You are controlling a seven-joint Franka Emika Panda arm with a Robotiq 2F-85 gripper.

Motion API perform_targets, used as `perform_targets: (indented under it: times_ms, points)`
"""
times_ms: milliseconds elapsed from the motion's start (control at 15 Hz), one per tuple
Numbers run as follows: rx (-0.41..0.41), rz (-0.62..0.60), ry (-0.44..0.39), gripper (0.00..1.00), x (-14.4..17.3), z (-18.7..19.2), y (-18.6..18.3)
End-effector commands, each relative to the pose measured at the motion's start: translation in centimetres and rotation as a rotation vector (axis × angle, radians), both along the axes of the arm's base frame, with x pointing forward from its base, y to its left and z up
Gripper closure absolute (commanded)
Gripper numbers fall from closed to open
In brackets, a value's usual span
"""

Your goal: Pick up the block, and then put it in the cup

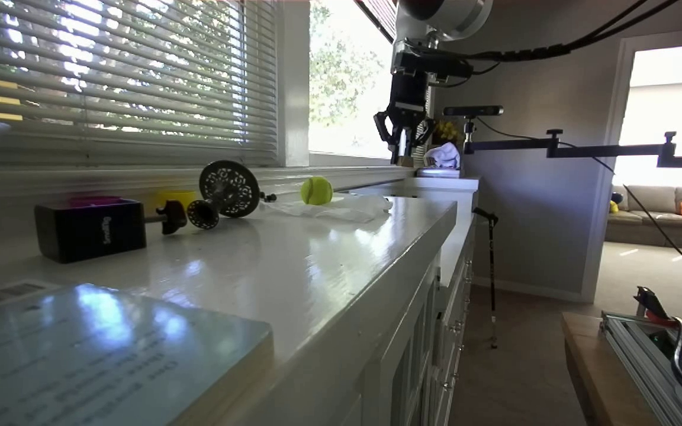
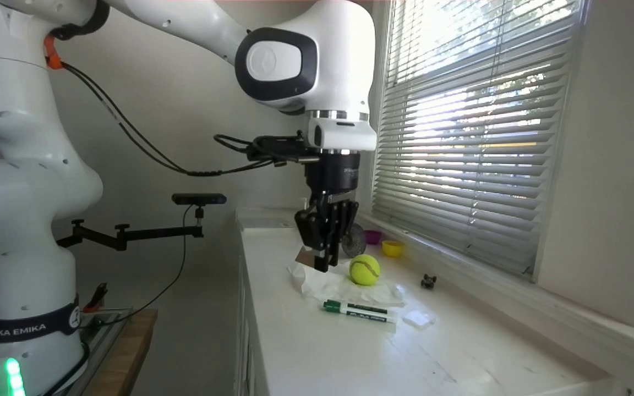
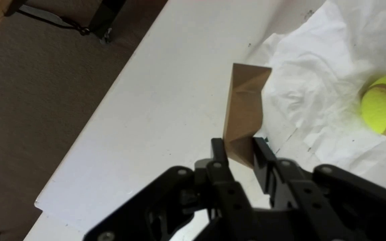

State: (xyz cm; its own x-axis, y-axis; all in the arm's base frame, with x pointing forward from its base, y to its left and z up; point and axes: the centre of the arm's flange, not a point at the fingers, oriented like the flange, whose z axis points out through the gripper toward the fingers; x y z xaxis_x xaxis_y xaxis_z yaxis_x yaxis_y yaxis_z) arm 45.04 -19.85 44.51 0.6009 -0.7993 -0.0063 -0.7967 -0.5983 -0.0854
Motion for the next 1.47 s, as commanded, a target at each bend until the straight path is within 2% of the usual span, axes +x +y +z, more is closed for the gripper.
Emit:
perform_targets:
  times_ms: [0, 67, 333, 600, 867, 1133, 1200, 1400]
  points:
    - [0.000, 0.002, 0.001, 0.75, 0.0, 0.0, 0.0]
    - [0.000, 0.003, 0.001, 0.94, 0.0, -0.1, 0.0]
    - [0.097, 0.069, -0.171, 0.94, 2.8, 3.7, 4.7]
    - [0.105, 0.244, -0.286, 0.94, 5.2, 8.6, 13.7]
    - [0.115, 0.450, -0.370, 0.94, 5.0, 11.6, 22.1]
    - [0.117, 0.651, -0.455, 0.94, 4.3, 12.5, 29.3]
    - [0.089, 0.576, -0.395, 0.75, 4.8, 12.0, 27.5]
    - [0.087, 0.635, -0.420, 0.75, 4.5, 12.3, 29.9]
